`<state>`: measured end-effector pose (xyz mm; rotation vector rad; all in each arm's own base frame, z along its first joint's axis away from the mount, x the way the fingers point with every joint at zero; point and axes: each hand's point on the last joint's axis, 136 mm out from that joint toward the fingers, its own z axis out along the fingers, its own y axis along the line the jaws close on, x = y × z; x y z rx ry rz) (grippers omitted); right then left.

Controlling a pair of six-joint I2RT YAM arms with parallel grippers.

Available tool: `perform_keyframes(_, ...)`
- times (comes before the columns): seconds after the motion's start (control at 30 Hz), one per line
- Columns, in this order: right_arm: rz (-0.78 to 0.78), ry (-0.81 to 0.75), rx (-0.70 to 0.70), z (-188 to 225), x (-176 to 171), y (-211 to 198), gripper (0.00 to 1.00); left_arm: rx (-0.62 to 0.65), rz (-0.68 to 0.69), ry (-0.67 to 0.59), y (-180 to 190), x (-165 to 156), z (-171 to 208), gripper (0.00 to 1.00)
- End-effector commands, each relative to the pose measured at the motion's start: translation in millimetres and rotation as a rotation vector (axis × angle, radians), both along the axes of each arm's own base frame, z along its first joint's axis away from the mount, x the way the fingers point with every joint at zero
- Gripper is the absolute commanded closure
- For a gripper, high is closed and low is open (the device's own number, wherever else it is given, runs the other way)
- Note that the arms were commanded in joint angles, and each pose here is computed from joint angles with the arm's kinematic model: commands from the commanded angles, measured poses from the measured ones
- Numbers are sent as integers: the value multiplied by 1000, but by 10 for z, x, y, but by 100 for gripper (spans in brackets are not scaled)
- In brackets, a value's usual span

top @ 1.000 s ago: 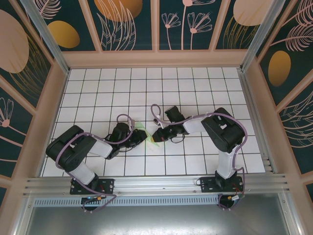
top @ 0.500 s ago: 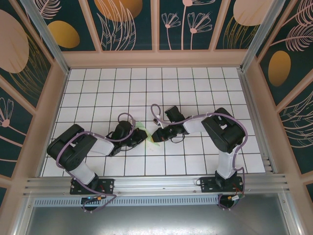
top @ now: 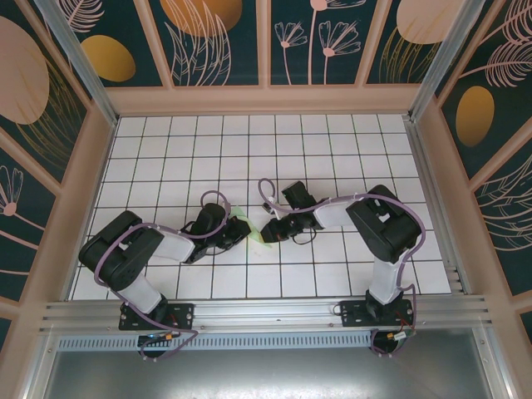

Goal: Fold a paper plane with a square sheet of paper (pick it up from the middle)
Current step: Fold the wing for the fifth time at the center of the table.

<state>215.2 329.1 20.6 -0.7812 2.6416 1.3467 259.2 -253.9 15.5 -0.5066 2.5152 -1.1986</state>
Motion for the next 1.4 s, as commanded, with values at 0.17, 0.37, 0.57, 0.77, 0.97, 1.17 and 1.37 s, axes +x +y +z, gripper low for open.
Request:
perform_keyframes(0.17,-40,25,-111,-92,-47,-200,86,162,58,99,269,-112,-392,88)
perform_keyframes(0.37,-111,-106,-57,383,155,-156,79,161,55,99,262,-112,-386,88)
perform_keyframes(0.57,-83,-133,-90,372,123,41,91,160,56,103,260,-113,-385,89)
perform_keyframes(0.77,-48,-111,-104,236,76,219,96,162,57,108,267,-123,-395,90)
perform_keyframes(0.97,-39,-100,-152,64,71,246,98,166,61,113,274,-123,-405,91)
perform_keyframes(1.17,-28,-79,-200,-86,-5,124,98,181,70,122,303,-134,-433,91)
perform_keyframes(1.37,-14,-59,-242,-192,-82,-1,98,202,82,136,345,-152,-476,92)
